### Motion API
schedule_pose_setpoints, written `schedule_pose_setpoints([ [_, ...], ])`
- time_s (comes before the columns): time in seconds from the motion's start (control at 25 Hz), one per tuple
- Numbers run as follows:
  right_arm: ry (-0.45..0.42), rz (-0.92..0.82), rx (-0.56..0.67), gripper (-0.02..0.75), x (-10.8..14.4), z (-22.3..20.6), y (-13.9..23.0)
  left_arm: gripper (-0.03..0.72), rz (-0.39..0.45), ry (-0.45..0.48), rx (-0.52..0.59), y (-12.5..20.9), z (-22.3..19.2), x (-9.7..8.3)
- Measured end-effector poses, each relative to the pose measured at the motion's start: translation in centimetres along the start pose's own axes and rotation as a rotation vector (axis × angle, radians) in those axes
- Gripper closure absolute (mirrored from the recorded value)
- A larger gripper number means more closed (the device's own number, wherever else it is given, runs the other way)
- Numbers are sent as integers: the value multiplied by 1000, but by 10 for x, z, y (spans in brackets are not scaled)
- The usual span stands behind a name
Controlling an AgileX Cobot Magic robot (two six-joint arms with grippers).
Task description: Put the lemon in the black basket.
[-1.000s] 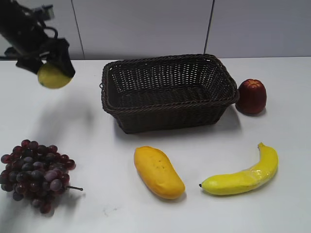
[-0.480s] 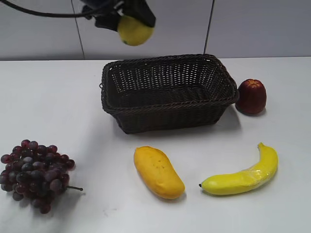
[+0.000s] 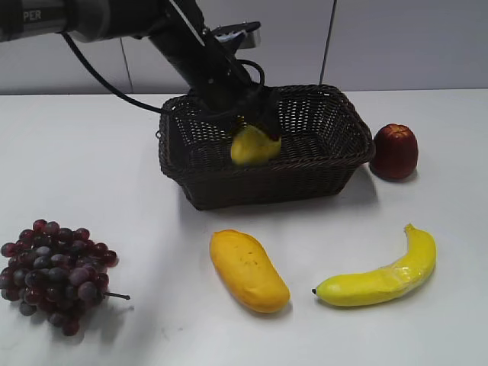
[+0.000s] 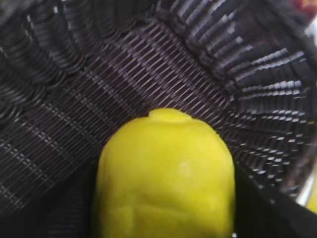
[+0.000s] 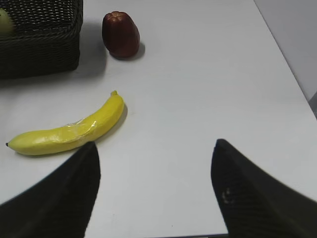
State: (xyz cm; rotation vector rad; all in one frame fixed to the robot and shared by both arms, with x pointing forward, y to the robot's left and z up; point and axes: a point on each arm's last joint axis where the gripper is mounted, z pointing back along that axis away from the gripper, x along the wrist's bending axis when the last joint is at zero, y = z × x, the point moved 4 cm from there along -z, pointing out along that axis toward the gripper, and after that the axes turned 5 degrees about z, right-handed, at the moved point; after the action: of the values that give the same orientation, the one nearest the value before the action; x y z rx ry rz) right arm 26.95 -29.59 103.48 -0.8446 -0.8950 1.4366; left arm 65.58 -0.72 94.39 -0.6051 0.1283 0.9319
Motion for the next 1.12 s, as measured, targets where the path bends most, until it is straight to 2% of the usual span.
schedule_pose_setpoints([
  [0.16, 0, 0, 0, 167, 0, 0, 0, 34, -24, -3, -53, -14, 27, -5],
  [0.36, 0, 0, 0, 167, 0, 0, 0, 48, -76, -33, -110, -29, 107, -10],
  [0.48, 0, 0, 0, 167, 0, 0, 0, 90, -83, -106, -121, -26, 157, -1],
  [0.64, 0, 0, 0, 167, 0, 0, 0, 126, 19, -250, -152, -15, 202, 36],
  [0.84, 0, 0, 0, 167, 0, 0, 0, 132, 191, -315, -78, 26, 216, 79],
  [0.96, 0, 0, 0, 167, 0, 0, 0, 134, 269, -333, 8, 66, 216, 93],
  [1.12, 0, 0, 0, 167, 0, 0, 0, 148, 370, -331, 130, 129, 214, 97],
])
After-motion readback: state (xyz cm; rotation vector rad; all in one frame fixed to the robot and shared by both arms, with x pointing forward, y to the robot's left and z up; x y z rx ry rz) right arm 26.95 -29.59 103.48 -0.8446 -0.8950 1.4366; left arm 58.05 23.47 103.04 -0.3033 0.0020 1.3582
